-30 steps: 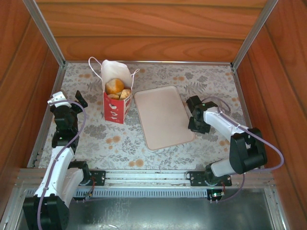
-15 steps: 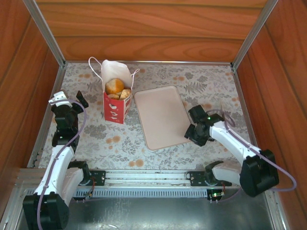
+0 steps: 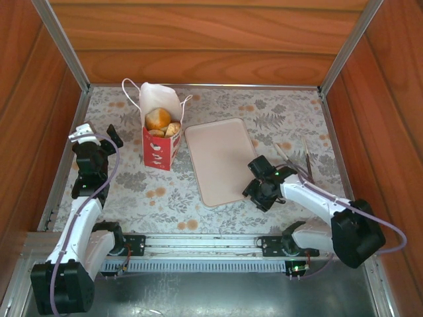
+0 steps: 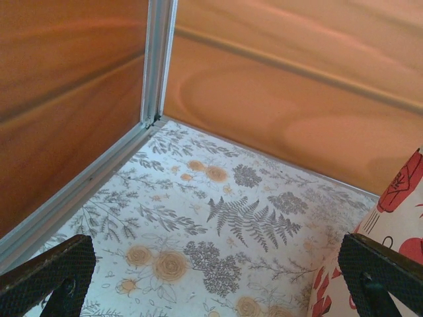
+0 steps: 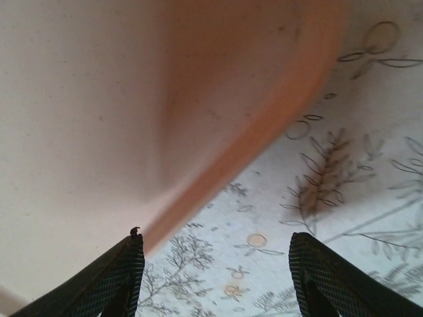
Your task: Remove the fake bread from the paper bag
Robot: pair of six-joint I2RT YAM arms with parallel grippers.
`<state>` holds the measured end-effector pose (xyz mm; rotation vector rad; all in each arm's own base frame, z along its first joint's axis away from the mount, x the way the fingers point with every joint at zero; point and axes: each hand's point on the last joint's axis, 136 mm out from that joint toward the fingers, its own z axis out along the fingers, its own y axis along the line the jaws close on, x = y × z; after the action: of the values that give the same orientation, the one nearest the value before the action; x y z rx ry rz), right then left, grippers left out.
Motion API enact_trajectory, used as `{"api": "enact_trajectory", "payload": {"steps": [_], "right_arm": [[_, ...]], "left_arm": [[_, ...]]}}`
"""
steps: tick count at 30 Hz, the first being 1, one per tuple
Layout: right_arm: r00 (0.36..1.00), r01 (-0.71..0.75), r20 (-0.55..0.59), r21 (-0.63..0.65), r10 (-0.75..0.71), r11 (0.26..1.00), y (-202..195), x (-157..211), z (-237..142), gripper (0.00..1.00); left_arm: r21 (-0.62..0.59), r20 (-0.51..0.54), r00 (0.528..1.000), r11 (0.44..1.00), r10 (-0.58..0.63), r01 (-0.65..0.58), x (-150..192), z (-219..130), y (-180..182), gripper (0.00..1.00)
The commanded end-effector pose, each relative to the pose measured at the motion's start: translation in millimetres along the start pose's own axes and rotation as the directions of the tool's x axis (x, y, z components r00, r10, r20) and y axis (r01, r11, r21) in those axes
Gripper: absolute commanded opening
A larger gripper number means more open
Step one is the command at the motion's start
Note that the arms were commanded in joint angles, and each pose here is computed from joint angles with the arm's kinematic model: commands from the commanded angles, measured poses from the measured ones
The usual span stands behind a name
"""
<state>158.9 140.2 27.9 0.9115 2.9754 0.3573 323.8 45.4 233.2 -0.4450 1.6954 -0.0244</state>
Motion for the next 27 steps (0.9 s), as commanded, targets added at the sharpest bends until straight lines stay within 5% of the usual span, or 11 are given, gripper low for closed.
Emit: {"api": "enact_trajectory", "payload": {"steps": [1, 4, 10, 27], "right_arm": [[0.999, -0.027, 0.017, -0.031, 0.027, 0.999, 12, -5, 5, 0.63], [0.999, -0.028, 0.037, -0.015, 0.029, 0.999, 13, -10, 8, 0.59], [0.997, -0.044, 0.062, 0.000, 0.044, 0.999, 16, -19, 20, 0.34], [0.976, -0.150, 0.159, -0.012, 0.150, 0.989, 25, -56, 24, 0.12]], "left_arm": [[0.000, 0.032, 0.999, 1.000, 0.000, 0.000, -12, -5, 0, 1.00], [-0.003, 0.033, 0.999, 1.000, 0.004, -0.004, -11, -7, 1, 1.00], [-0.005, 0.038, 0.999, 1.000, 0.007, -0.007, -12, -8, 2, 1.00], [-0.003, 0.020, 1.000, 1.000, 0.021, -0.021, -9, -6, 1, 1.00]]}}
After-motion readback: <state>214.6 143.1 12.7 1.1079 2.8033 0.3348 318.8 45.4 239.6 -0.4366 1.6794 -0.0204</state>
